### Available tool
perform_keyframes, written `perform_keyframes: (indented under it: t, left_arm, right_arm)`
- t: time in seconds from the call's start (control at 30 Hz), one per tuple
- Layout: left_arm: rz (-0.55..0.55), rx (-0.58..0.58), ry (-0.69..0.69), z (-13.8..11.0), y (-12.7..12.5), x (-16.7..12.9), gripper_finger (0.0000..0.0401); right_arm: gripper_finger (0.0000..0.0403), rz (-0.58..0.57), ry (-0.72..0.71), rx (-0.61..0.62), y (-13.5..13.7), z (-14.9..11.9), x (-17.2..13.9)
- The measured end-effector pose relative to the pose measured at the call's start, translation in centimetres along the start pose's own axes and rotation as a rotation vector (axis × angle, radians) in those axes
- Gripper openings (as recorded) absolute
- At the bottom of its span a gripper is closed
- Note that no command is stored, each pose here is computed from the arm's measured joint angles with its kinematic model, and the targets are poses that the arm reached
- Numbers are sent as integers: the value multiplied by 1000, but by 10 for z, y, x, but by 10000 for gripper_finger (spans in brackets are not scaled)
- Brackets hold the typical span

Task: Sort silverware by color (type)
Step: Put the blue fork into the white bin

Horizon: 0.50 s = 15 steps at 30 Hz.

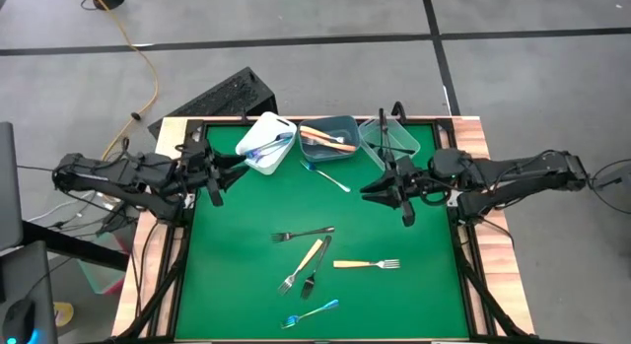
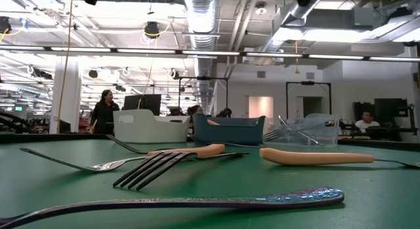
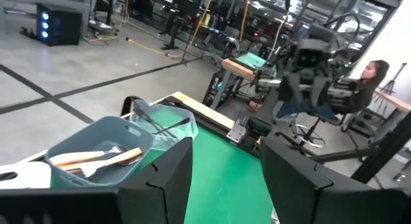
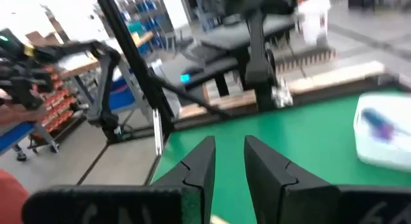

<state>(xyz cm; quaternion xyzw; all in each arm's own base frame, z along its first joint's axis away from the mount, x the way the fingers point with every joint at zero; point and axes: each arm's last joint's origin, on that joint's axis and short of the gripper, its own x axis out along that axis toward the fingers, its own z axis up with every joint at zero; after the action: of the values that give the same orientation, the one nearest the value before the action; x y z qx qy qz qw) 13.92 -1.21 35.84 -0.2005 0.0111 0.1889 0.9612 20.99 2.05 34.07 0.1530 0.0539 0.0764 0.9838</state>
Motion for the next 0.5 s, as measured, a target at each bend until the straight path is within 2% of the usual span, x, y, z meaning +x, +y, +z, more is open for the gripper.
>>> perform_keyframes:
  t: [0.2,0.33,0.5]
  left_arm:
    - [-45,56,8,-3,-8,3,164]
    - [-24,100,-28,1,-6,-3,164]
    - [-86,83,-62,10,2,-20,164]
  right_arm:
    - [98,-33,105,90,-3,-12,6]
    - [98,-5,77,32,1,-10,7]
    - [98,-7,22,11,0,-1,-3]
